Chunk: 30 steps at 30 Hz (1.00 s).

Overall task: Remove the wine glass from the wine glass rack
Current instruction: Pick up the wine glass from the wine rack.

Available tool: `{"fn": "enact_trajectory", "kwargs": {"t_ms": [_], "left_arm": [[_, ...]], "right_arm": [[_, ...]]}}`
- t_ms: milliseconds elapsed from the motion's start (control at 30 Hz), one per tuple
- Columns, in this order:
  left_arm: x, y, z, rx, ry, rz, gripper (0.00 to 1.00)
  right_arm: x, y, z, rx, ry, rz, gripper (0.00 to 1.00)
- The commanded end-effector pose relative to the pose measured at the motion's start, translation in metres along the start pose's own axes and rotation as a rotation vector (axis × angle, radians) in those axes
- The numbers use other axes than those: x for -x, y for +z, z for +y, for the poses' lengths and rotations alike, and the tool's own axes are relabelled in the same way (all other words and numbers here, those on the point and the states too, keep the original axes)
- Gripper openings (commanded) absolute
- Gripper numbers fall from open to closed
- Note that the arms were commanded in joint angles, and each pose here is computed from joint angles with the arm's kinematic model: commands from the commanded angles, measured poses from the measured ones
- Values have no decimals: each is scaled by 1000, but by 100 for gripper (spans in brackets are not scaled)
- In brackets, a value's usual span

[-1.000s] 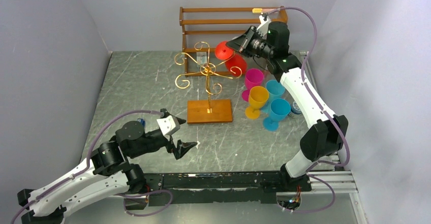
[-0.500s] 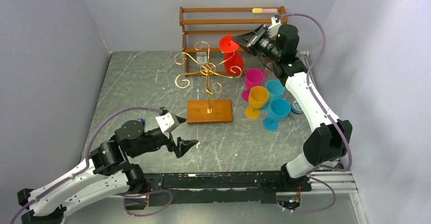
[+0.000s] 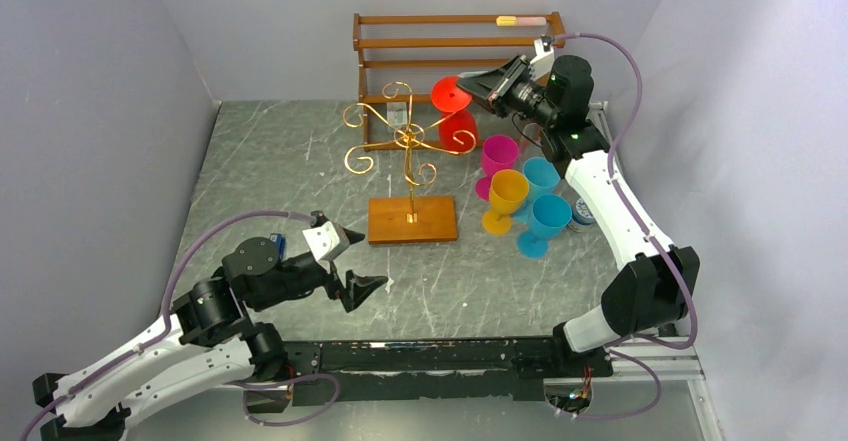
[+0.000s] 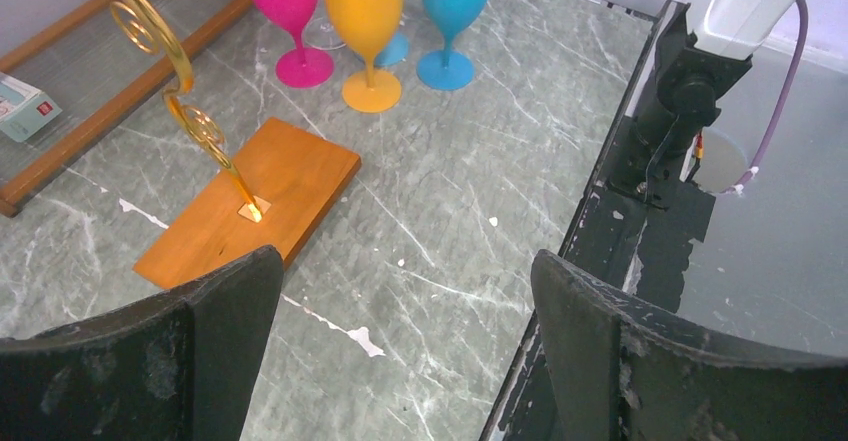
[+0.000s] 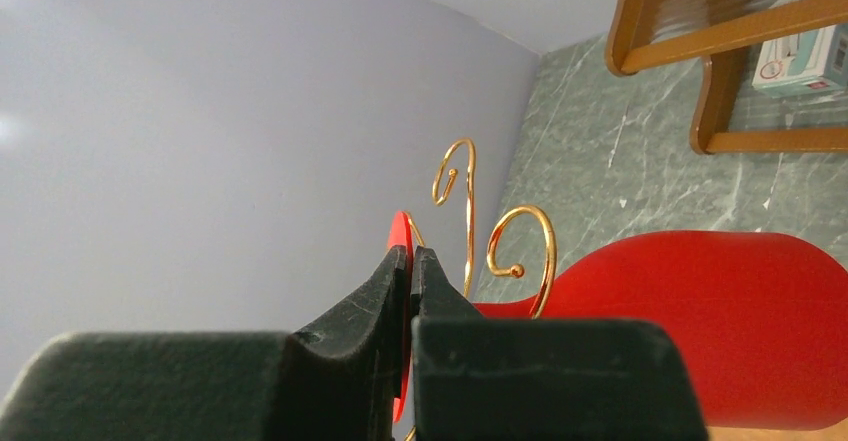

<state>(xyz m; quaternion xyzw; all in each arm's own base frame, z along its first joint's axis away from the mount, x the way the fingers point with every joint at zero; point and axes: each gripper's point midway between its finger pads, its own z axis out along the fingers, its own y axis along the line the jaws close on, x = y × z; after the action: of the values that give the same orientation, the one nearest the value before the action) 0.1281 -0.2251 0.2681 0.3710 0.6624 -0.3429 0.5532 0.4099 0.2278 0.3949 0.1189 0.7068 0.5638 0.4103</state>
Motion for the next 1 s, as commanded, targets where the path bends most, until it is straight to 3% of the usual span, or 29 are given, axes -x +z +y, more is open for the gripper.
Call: {"fn": "enact_trajectory", "kwargs": {"t_ms": [0,267,967], "left_arm": [[17,-5,3,21,-18,-32,98],[28,-10,-3,-9,-12,-37,98],[25,-14,4,28,-5,-62,98]], "right_arm": [[-5,-2,7,37,-15,49,0],[-20,7,11,56,-37,123,0],[-34,32,7,-4,-107,155,0]]}}
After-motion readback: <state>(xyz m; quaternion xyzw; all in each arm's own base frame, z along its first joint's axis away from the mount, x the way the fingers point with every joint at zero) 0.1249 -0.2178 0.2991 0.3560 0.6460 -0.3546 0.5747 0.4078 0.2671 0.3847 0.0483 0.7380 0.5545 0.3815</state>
